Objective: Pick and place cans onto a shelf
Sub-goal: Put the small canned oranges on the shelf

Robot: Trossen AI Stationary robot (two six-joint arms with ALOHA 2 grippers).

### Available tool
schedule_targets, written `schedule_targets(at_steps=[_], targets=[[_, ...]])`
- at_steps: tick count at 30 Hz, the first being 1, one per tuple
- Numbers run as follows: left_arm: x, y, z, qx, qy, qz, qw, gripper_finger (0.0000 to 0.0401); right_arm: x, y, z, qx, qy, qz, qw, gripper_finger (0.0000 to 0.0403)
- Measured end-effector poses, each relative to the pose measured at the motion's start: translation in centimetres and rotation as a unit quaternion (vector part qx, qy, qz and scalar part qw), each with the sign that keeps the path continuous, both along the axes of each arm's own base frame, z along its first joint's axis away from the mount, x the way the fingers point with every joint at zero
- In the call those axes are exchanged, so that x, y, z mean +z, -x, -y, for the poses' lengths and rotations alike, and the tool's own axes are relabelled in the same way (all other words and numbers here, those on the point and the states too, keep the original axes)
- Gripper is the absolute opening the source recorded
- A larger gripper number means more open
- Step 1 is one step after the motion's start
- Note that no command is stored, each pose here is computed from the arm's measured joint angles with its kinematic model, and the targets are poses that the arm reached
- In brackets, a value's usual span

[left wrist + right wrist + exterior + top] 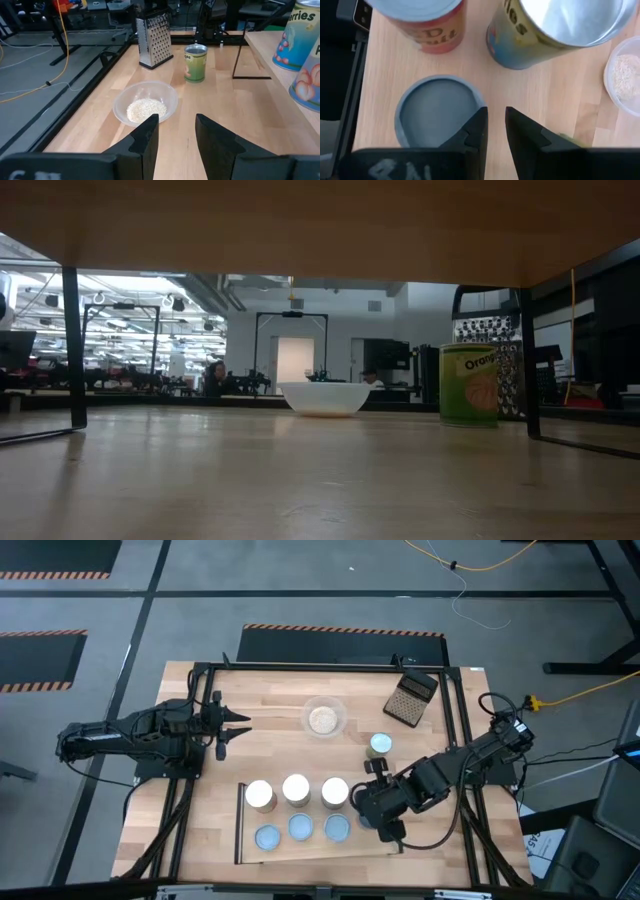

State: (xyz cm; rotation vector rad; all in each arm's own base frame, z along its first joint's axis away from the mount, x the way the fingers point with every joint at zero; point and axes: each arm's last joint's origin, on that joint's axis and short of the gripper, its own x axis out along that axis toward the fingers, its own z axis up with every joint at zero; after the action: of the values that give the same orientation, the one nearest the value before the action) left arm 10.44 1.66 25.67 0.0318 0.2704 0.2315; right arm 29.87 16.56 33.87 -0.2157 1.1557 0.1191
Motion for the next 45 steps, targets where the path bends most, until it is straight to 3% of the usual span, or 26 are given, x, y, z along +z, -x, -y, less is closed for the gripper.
schedule_targets(at_steps=[30,34,39,45], targets=[[0.0,0.0,0.0,0.0,0.0,0.0,1.0,0.0121,-1.3,-0.9,-0.4,0.01,-0.003,-0.022,1.0,0.0071],[0.0,0.0,0.0,0.0,0.0,0.0,1.0,0.0121,-1.3,-0.9,-0.4,-0.008,-0.011,-0.022,1.0,0.0062],[0.0,0.0,0.0,0.0,0.0,0.0,1.0,0.0121,-1.3,-0.9,-0.4,-0.04,-0.023,-0.021,0.999,0.0021],[0.0,0.0,0.0,0.0,0.0,0.0,1.0,0.0121,-1.3,-0.9,-0.4,-0.13,-0.06,-0.02,0.99,0.0018]])
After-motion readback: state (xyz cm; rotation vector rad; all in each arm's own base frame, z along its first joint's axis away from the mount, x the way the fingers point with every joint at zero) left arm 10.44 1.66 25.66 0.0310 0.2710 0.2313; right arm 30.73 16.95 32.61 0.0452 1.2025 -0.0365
